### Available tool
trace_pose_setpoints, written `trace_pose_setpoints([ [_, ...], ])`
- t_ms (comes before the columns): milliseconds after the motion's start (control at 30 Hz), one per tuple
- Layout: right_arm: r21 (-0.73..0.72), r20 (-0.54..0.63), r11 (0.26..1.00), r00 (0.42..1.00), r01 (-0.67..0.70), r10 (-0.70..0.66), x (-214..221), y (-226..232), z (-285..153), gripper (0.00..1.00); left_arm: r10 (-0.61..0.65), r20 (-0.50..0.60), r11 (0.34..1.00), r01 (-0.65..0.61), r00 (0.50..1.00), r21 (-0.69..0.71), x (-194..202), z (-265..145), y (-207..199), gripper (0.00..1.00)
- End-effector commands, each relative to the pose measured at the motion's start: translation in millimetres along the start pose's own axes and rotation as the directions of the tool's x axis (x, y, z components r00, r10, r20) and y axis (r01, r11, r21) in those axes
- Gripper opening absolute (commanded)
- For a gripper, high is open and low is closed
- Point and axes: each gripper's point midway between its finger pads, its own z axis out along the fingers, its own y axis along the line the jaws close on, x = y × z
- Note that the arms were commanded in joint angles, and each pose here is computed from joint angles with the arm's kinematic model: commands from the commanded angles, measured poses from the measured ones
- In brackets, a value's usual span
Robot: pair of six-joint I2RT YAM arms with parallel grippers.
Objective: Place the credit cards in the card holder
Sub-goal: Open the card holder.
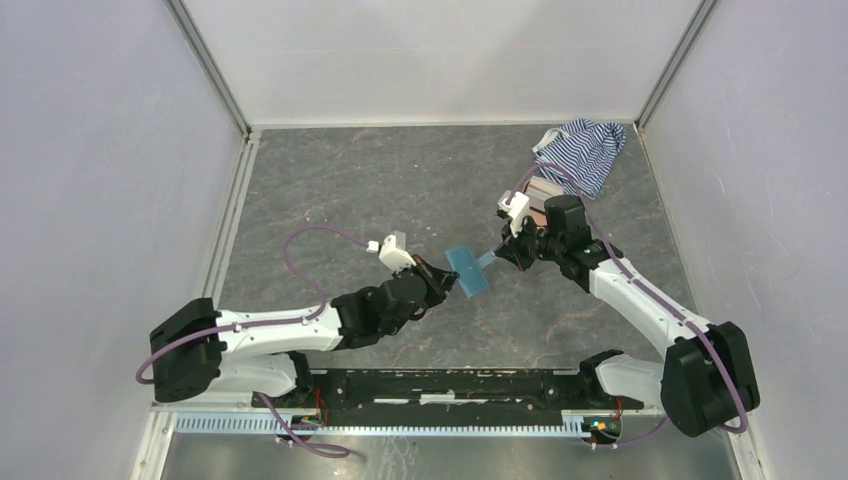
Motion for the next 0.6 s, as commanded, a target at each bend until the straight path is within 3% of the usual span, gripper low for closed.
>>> trace_pose_setpoints([
  [0, -0.003, 0.048, 1.000, 0.999, -0.002, 0.002, -9, -2, -2, 0.00, -0.009, 0.082, 0.997, 0.003, 0.997, 0.071, -21, -7, -16, 0.02],
  [200, -0.077, 0.099, 0.996, 0.994, -0.042, 0.049, -12, 3, -8, 0.01, 0.023, 0.097, 0.988, -0.037, 0.995, 0.149, -26, -15, -16, 0.02],
  [400, -0.247, 0.149, 0.968, 0.986, -0.039, 0.078, -12, 32, -12, 0.40, 0.047, 0.088, 0.970, -0.066, 0.995, 0.233, -30, -16, -15, 0.02],
  [567, -0.272, 0.171, 0.962, 0.981, -0.039, 0.088, -16, 38, -14, 0.63, 0.107, 0.083, 0.960, -0.124, 0.991, 0.252, -28, -13, -20, 0.02],
])
